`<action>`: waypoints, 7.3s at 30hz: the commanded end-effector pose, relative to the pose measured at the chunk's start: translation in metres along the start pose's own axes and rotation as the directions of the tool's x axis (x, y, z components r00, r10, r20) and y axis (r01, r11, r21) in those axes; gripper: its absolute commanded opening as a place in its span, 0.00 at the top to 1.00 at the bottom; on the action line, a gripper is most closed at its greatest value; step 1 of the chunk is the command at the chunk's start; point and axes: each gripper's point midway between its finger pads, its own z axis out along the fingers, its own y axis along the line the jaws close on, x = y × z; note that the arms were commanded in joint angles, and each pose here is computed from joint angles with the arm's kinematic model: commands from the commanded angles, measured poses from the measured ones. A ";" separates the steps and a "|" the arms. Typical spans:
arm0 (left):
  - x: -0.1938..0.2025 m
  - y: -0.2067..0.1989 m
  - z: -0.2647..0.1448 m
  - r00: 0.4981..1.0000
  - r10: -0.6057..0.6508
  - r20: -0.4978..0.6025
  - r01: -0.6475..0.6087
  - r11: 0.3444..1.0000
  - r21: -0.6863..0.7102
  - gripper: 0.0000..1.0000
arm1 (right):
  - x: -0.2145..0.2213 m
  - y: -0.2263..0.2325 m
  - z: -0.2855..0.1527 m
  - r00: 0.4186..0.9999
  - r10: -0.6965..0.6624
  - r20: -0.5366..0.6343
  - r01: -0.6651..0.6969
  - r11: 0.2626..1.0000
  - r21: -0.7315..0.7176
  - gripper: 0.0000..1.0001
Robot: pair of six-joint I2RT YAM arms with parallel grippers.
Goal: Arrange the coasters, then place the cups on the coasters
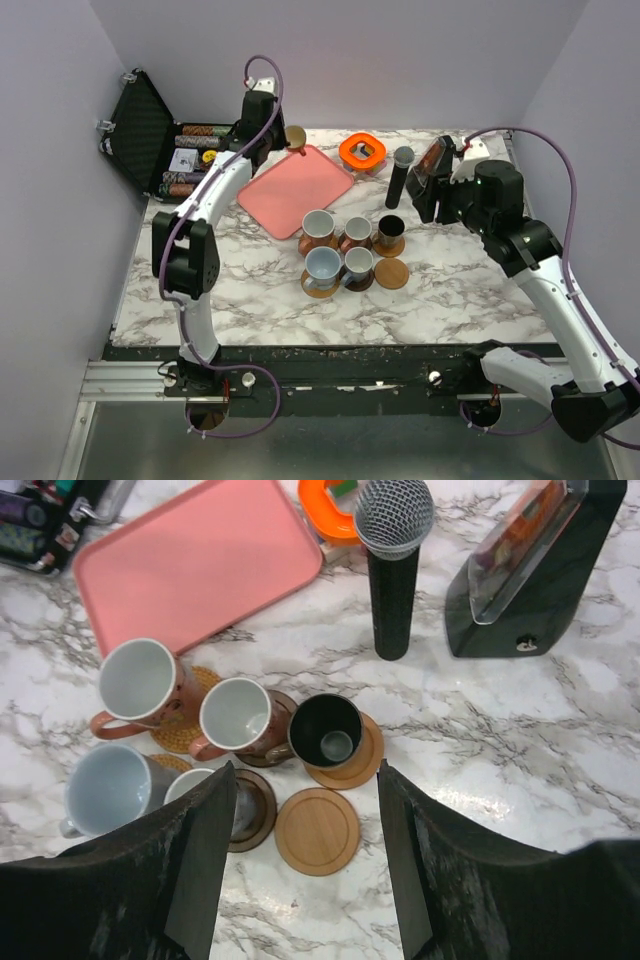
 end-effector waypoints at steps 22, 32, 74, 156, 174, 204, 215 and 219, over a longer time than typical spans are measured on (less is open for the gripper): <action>0.107 -0.187 -0.211 0.935 0.354 -0.034 -0.299 0.833 0.466 1.00 | 0.030 0.074 0.008 0.967 0.099 -0.233 -0.106 0.994 -0.019 0.47; 0.130 -0.209 -0.229 0.934 0.352 -0.056 -0.263 0.786 0.559 1.00 | 0.056 0.078 0.022 0.959 0.094 -0.267 -0.094 0.996 0.013 0.49; 0.060 -0.154 -0.266 0.951 0.168 0.259 -0.262 0.882 0.391 0.01 | 0.067 0.015 0.016 0.962 0.202 -0.187 -0.142 0.946 0.291 0.99; 0.042 -0.104 -0.254 0.965 0.065 0.253 -0.152 0.927 0.343 0.01 | 0.226 -0.002 0.066 0.845 0.531 -0.067 -0.374 0.675 0.636 0.94; 0.041 -0.103 -0.255 0.964 0.070 0.257 -0.157 0.928 0.338 0.01 | 0.211 -0.002 0.064 0.855 0.516 -0.049 -0.377 0.685 0.624 0.53; 0.022 0.017 -0.204 0.968 -0.134 0.211 0.107 0.985 0.135 0.01 | 0.094 -0.099 0.054 0.941 0.332 0.063 -0.334 0.884 0.326 0.37; -0.027 0.050 -0.251 0.894 -0.017 0.448 -0.001 0.999 0.041 0.01 | 0.037 -0.130 -0.012 0.934 0.177 0.311 -0.292 0.878 0.378 0.35; -0.034 0.052 -0.268 0.856 -0.018 0.517 -0.003 0.999 0.041 0.01 | 0.031 -0.129 -0.023 0.916 0.153 0.371 -0.298 0.879 0.373 0.34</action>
